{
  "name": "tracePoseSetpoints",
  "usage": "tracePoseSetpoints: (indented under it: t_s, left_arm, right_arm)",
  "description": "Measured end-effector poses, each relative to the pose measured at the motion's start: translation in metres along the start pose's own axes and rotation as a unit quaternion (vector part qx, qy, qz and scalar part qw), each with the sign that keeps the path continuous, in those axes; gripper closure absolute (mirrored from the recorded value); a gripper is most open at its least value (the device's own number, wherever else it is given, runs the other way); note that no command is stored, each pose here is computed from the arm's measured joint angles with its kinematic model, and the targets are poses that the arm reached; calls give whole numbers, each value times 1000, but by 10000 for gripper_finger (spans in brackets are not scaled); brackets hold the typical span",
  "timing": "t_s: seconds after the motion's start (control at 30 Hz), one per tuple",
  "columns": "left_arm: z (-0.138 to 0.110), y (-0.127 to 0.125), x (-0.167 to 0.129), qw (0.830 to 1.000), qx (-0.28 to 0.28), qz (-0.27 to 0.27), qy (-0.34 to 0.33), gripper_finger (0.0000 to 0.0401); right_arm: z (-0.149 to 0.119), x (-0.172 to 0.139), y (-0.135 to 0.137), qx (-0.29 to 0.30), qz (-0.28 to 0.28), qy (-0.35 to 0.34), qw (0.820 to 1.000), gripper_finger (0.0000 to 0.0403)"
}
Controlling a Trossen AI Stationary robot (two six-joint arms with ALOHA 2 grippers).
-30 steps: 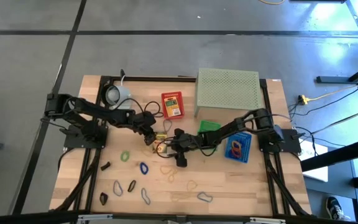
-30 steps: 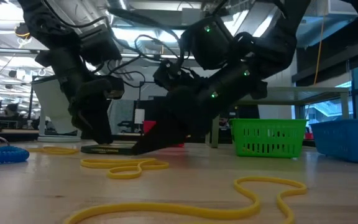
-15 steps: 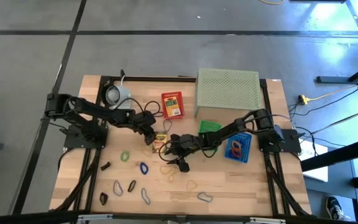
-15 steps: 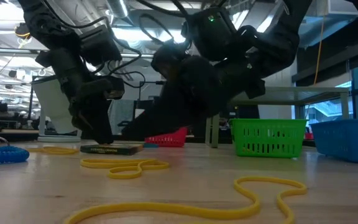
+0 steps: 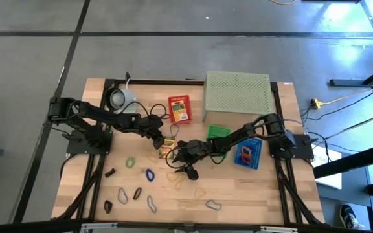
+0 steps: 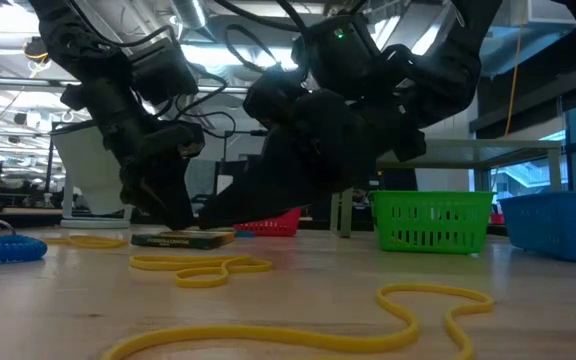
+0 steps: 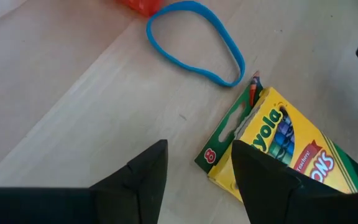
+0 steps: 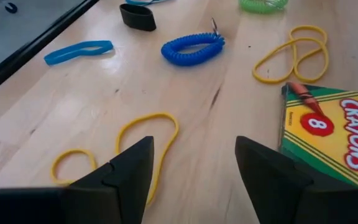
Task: Pick & Place Office Desk Supplies
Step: Put the yellow crayon box into the red bin
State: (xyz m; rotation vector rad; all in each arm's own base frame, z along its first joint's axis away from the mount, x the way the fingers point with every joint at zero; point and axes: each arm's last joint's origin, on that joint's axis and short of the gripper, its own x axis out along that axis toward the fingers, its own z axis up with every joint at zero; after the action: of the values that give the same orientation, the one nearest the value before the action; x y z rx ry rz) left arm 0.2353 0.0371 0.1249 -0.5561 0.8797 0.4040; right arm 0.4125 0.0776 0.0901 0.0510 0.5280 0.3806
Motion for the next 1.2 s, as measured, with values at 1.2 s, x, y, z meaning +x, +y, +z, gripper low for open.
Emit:
tracePoseSetpoints:
  t_s: [1.2]
  left_arm:
    - [-17, -22, -2, 998, 22, -37, 44, 242]
  right_arm:
    - [-6, 29, -12, 2, -53, 57, 997, 174]
